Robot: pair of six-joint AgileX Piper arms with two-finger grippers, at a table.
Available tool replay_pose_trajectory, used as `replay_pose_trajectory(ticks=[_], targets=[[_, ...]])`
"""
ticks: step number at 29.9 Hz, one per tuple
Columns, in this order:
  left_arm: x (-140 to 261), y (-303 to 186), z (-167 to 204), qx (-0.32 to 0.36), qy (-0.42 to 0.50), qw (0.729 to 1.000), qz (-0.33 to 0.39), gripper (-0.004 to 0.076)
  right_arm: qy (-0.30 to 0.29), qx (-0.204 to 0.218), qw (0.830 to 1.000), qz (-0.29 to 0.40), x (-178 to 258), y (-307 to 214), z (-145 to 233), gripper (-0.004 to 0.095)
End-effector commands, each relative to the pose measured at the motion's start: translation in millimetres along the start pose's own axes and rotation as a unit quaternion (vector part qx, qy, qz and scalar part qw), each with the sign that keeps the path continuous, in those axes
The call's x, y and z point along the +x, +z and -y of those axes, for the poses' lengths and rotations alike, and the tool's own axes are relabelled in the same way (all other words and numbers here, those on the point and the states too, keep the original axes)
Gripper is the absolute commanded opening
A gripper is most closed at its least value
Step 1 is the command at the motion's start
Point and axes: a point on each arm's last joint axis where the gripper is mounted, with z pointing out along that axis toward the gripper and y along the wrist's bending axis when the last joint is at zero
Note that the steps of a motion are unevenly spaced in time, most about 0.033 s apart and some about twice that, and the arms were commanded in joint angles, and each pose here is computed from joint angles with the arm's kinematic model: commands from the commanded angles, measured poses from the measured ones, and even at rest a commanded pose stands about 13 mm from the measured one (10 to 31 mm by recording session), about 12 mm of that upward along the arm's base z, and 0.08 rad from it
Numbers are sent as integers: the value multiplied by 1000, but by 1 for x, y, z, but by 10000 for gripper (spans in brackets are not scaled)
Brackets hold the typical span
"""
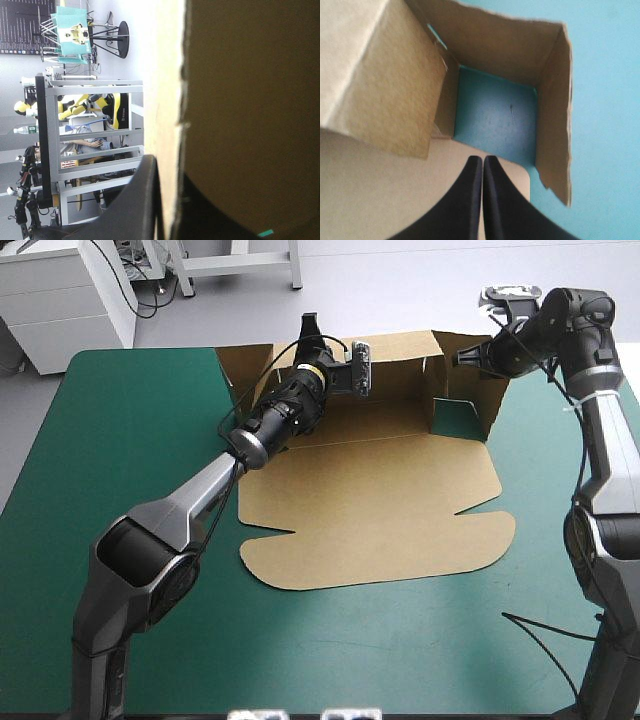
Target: Fold the box
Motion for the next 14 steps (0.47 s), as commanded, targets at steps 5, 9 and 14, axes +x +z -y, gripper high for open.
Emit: replay_pose_trajectory(ticks=[5, 9, 14], targets=[[0, -16, -18, -10, -32, 999, -2, -8, -47, 1, 999, -26, 33, -33, -8, -4], [1, -17, -19, -12, -31, 999, -2, -8, -51, 6, 999, -20, 34, -40, -9, -4], [2, -33, -34, -28, -38, 999, 1, -8, -51, 2, 999, -3, 34, -52, -12, -4]])
